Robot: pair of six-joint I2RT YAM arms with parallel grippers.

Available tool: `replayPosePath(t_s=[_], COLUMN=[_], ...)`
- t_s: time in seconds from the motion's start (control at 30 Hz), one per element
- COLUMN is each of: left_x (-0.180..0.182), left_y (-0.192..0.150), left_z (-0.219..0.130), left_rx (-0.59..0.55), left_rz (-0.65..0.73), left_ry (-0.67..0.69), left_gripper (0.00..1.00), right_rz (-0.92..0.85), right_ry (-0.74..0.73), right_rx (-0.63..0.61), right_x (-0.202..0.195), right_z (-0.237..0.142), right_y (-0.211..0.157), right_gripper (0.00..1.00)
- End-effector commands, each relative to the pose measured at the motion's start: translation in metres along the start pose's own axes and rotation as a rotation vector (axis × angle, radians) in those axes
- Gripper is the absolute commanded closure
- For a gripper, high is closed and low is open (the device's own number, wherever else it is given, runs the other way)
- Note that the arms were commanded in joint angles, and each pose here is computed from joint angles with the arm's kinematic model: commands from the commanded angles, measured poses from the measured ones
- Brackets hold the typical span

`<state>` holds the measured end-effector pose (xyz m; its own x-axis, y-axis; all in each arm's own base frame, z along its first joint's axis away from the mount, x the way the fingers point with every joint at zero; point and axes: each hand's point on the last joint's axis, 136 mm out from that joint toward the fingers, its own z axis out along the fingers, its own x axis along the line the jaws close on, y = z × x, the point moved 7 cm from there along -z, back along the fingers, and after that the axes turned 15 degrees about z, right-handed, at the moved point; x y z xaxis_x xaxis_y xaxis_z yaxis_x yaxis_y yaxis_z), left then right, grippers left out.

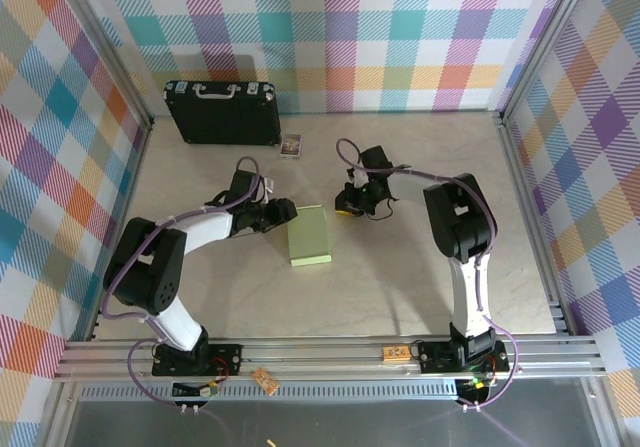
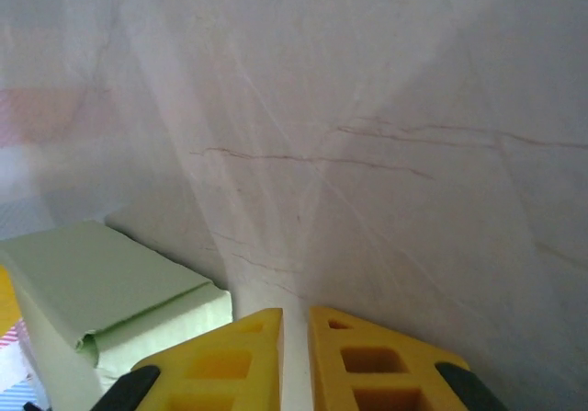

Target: Fold the paper box

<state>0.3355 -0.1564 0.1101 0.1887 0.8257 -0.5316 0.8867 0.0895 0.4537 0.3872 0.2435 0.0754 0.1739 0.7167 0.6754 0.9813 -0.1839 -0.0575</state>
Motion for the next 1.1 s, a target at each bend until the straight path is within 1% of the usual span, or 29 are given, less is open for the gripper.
replayPosePath(t_s=[0.0, 0.13, 0.23, 0.4, 0.5, 0.6, 0.67, 0.7, 0.73, 0.83, 0.93, 0.97, 1.07], left_x=[-0.002, -0.006, -0.011, -0.022, -0.018, -0.007, 0.000, 0.002, 0.004, 0.012, 0.018, 0.022, 0.026], left_y=[0.009, 0.009, 0.010, 0.009, 0.006, 0.006, 0.007, 0.007, 0.008, 0.004, -0.005, -0.011, -0.028], left_z=[0.007, 0.013, 0.014, 0.014, 0.007, -0.010, -0.033, -0.044, -0.059, -0.100, -0.141, -0.152, -0.175], left_rx=[0.002, 0.000, -0.004, -0.004, -0.001, -0.025, -0.100, -0.139, -0.193, -0.337, -0.527, -0.589, -0.765], left_rz=[0.012, 0.001, 0.012, 0.042, 0.056, 0.065, 0.082, 0.092, 0.107, 0.147, 0.188, 0.190, 0.260], left_ry=[-0.043, -0.095, -0.123, -0.176, -0.121, 0.012, 0.113, 0.157, 0.207, 0.375, 0.509, 0.545, 0.575], left_gripper=[0.49, 0.50, 0.50, 0.50, 0.47, 0.41, 0.35, 0.32, 0.29, 0.22, 0.17, 0.16, 0.10], right_rz=[-0.016, -0.034, -0.065, -0.091, -0.086, -0.060, -0.052, -0.057, -0.060, -0.091, -0.118, -0.128, -0.215], right_ry=[0.064, 0.095, 0.121, 0.154, 0.120, 0.024, -0.030, -0.039, -0.052, -0.087, -0.105, -0.115, -0.143], right_rx=[0.083, 0.120, 0.154, 0.177, 0.149, 0.070, -0.011, -0.048, -0.087, -0.221, -0.381, -0.426, -0.546], right_x=[0.013, 0.022, 0.033, 0.043, 0.042, 0.030, 0.019, 0.017, 0.013, 0.005, -0.004, -0.010, -0.020], right_z=[0.008, 0.012, 0.017, 0.019, 0.013, -0.004, -0.024, -0.036, -0.049, -0.090, -0.131, -0.141, -0.165], right_y=[-0.006, -0.013, -0.019, -0.022, -0.022, -0.020, -0.019, -0.019, -0.020, -0.028, -0.038, -0.043, -0.059], right_gripper=[0.84, 0.84, 0.84, 0.84, 0.84, 0.80, 0.80, 0.78, 0.74, 0.61, 0.41, 0.35, 0.25])
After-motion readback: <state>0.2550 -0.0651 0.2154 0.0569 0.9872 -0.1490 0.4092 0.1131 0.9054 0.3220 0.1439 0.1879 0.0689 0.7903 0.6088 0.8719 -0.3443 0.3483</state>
